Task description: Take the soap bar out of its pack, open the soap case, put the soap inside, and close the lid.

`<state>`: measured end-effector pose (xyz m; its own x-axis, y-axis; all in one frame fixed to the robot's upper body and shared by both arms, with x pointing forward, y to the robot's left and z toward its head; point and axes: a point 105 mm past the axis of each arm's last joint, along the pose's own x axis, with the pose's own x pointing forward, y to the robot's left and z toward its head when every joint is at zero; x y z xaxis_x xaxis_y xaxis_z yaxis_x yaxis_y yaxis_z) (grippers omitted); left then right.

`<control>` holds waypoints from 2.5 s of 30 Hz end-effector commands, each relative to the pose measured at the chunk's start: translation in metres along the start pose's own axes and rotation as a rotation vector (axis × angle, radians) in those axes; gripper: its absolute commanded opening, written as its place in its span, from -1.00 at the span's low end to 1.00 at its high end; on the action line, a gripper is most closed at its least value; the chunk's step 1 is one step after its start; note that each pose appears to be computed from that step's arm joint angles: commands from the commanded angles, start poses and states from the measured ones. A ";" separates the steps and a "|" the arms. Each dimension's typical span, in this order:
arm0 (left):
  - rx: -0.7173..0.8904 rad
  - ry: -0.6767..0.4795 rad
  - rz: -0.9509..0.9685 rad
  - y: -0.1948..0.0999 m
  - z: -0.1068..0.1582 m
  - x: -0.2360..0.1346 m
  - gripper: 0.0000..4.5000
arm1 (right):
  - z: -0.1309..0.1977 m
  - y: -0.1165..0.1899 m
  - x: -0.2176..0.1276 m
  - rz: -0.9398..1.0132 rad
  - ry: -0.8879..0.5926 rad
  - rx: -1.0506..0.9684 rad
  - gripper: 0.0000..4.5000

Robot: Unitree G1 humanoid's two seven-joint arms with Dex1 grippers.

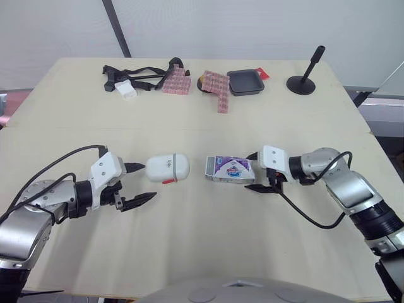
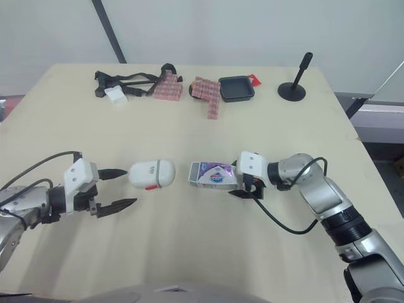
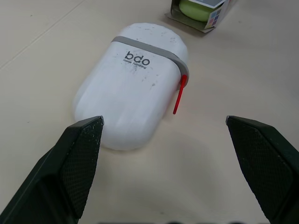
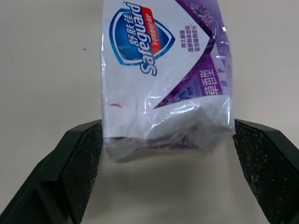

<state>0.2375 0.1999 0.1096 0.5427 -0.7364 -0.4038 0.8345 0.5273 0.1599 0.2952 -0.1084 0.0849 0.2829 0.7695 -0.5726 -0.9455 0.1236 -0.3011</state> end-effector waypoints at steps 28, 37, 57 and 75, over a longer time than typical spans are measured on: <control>0.083 0.005 0.021 0.004 0.006 -0.004 1.00 | 0.013 0.001 -0.023 0.019 0.004 -0.067 0.18; 0.092 0.002 0.014 0.005 0.005 0.000 1.00 | 0.018 -0.008 -0.052 -0.043 0.151 -0.140 0.18; 0.084 -0.015 0.004 0.009 0.003 0.006 1.00 | 0.020 -0.003 -0.087 -0.069 0.287 -0.203 0.18; 0.084 0.005 -0.008 0.010 -0.005 0.013 1.00 | -0.032 -0.021 -0.142 -0.395 0.391 0.057 0.18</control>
<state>0.2506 0.1988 0.0950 0.5326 -0.7361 -0.4178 0.8444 0.4953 0.2039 0.2722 -0.2271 0.1327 0.5687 0.4037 -0.7167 -0.8213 0.3269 -0.4675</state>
